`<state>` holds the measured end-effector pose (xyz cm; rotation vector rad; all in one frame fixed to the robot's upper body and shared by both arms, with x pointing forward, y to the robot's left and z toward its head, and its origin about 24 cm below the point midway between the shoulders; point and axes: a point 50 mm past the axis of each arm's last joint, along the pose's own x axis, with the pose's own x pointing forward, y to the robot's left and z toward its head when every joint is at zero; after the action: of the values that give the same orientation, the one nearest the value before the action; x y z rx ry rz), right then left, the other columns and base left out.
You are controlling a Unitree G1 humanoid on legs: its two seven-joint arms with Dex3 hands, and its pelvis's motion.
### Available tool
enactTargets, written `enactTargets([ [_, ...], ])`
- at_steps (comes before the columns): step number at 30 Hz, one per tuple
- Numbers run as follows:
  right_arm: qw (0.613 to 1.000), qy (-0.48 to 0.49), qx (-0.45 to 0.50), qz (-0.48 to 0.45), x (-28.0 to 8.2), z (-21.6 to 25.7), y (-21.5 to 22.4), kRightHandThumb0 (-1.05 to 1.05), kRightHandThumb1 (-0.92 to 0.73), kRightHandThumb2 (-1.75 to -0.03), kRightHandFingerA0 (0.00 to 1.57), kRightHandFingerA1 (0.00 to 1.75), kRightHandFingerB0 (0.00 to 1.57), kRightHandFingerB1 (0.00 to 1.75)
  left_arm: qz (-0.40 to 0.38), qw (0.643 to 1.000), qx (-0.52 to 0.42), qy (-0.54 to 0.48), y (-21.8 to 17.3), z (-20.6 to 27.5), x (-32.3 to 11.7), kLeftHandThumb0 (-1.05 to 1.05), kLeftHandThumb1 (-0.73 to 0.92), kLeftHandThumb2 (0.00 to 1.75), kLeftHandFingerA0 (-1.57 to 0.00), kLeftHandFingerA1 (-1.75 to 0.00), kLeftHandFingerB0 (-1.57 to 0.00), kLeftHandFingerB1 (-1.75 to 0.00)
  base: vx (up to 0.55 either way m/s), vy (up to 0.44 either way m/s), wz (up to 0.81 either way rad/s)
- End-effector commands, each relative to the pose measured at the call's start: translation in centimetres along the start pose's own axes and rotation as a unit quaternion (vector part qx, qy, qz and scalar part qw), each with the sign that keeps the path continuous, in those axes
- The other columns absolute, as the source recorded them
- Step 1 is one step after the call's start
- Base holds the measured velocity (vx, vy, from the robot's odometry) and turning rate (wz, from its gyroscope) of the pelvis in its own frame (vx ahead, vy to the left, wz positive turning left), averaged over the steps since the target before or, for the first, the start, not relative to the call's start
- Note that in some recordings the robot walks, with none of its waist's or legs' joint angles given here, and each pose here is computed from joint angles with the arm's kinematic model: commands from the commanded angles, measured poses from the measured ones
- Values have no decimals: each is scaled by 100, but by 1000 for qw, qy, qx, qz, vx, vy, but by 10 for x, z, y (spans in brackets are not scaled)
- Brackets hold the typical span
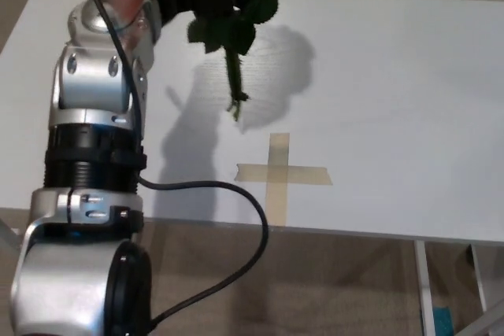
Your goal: Use the left hand to pick up the rose and passes it to a human.
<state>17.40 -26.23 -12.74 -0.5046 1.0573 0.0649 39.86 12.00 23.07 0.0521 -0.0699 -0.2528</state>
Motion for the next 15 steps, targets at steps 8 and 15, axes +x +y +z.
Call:
enactTargets([
  [8,1000,19,-8,21,0,-7,11,-44,-67,-60,71,47,61,42,-54,995,-50,65,-37,-24,-5,-16,80,65,-94,-148,-64,-46,0,0,0],
  [15,1000,14,-11,20,1,0,9,-44,-67,-60,69,46,60,42,-77,993,-50,78,-53,-31,-1,-14,80,63,-94,-143,-82,-66,0,0,0],
])
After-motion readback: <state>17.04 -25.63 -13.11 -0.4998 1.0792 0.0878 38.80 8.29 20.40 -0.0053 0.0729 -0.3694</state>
